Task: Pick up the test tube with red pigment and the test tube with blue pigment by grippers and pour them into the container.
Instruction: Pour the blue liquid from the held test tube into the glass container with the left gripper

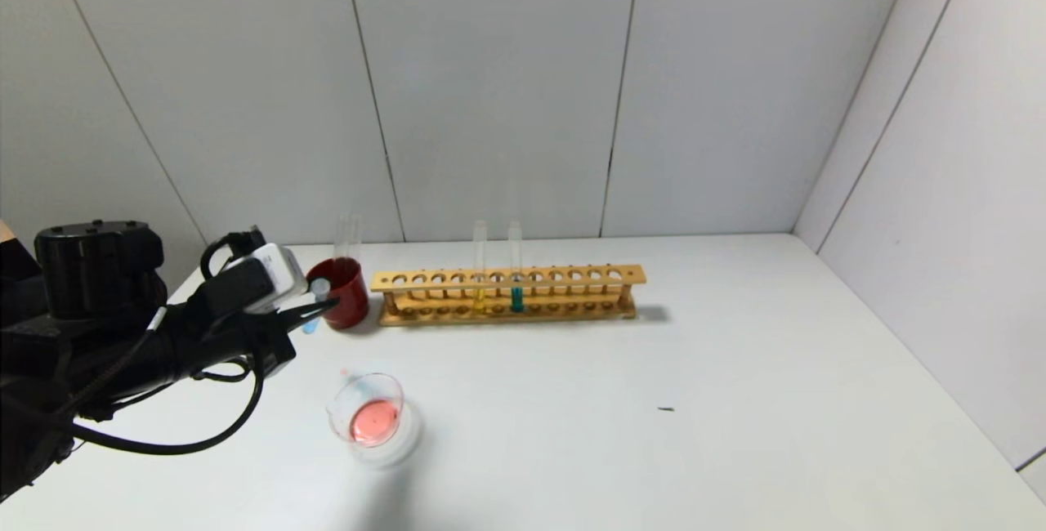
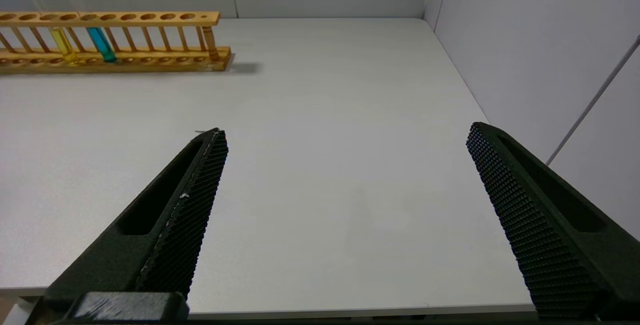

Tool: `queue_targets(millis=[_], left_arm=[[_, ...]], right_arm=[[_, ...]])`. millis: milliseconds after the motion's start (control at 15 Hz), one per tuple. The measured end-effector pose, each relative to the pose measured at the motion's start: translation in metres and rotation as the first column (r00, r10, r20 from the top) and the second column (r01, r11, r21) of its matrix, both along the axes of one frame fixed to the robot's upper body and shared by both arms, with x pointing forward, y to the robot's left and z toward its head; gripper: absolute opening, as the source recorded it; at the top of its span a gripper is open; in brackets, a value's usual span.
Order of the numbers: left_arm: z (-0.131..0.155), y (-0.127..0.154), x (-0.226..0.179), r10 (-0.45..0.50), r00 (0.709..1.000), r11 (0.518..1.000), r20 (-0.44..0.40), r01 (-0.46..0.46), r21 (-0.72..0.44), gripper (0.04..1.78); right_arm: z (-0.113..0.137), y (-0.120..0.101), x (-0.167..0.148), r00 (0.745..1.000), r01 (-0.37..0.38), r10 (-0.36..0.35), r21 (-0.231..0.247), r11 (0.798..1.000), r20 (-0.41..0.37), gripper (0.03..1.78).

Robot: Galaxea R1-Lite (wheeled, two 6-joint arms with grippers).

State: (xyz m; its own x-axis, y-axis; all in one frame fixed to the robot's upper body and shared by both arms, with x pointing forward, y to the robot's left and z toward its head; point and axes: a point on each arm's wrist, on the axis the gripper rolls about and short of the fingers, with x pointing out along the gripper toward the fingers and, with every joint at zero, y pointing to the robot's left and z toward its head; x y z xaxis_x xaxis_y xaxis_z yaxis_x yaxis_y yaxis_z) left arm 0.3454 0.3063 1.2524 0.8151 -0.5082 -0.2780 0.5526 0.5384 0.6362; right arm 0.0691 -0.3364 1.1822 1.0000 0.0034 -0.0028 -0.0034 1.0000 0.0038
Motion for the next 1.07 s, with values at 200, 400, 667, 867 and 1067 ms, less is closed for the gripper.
queue_targets(millis=[200, 400, 667, 867, 1067], left_arm=[[-0.009, 0.003, -0.006, -0.041, 0.998, 0.994, 0.046, 0.037, 0.102, 0.3], [-0.011, 0.005, -0.007, -0.049, 0.996, 0.987, 0.07, 0.037, 0.159, 0.3], [-0.016, 0.016, -0.005, -0.084, 0.988, 0.949, 0.13, 0.04, 0.312, 0.3], [-0.018, 0.019, -0.005, -0.164, 0.972, 0.906, 0.168, 0.08, 0.416, 0.3], [-0.017, 0.017, -0.003, -0.211, 0.957, 0.874, 0.201, 0.092, 0.478, 0.3]], right_arm=[[0.0, 0.0, 0.0, 1.0, 0.0, 0.0, 0.0, 1.0, 0.0, 1.75], [0.0, 0.0, 0.0, 1.0, 0.0, 0.0, 0.0, 1.0, 0.0, 1.75], [0.0, 0.0, 0.0, 1.0, 0.0, 0.0, 0.0, 1.0, 0.0, 1.75], [0.0, 0.0, 0.0, 1.0, 0.0, 0.0, 0.0, 1.0, 0.0, 1.75], [0.0, 0.0, 0.0, 1.0, 0.0, 0.0, 0.0, 1.0, 0.0, 1.75]])
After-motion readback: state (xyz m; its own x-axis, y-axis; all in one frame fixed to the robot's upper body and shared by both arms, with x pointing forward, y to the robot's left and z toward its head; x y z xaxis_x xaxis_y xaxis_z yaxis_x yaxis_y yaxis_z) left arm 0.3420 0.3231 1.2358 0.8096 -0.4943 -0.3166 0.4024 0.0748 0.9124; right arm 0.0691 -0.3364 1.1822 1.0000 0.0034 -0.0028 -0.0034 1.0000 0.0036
